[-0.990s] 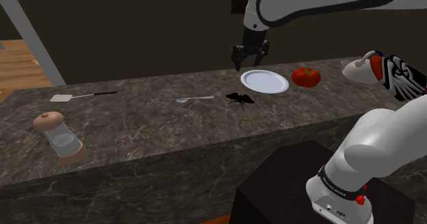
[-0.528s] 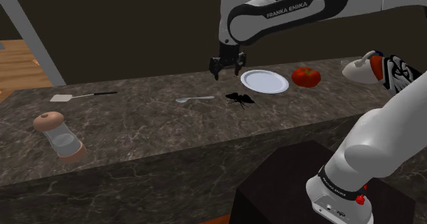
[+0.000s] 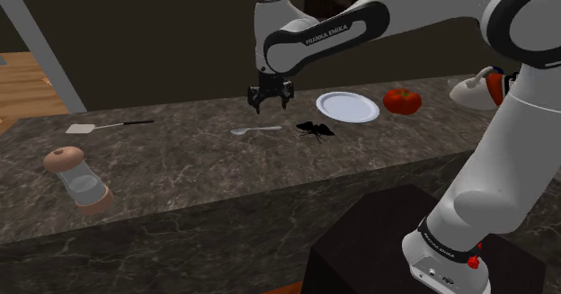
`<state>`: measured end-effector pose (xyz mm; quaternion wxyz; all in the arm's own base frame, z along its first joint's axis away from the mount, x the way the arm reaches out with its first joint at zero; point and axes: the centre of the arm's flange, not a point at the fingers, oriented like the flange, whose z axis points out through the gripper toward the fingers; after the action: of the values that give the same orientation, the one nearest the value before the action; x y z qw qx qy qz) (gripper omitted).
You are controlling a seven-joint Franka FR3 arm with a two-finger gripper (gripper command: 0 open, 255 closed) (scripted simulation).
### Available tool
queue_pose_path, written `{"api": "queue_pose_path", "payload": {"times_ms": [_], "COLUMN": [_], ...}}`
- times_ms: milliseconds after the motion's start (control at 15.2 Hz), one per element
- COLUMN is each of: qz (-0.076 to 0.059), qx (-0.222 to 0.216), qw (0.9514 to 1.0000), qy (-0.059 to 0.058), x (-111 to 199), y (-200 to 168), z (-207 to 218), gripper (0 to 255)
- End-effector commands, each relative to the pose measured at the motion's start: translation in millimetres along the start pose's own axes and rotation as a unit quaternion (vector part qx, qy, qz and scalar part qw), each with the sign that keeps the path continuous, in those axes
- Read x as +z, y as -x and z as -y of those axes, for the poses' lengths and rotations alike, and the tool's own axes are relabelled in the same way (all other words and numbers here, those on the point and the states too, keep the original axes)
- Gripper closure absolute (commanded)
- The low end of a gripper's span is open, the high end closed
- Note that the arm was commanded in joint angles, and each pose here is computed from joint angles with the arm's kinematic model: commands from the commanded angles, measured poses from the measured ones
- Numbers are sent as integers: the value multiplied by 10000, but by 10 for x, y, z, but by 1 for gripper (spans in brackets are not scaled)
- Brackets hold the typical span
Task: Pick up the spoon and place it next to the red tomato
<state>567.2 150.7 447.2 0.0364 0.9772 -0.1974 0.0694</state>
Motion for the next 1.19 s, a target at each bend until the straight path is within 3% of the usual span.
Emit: {"api": "queue_pose_path", "payload": {"times_ms": [0,660,1122], "qz": [-2,-8,-8], "qx": [86,473,473], "qw": [10000,9989,9989], "qy": [4,36,36], "x": [137,821,1191], "y": [-115,-705,-705], "z": [207,1160,1158], "gripper": [0,0,0]}}
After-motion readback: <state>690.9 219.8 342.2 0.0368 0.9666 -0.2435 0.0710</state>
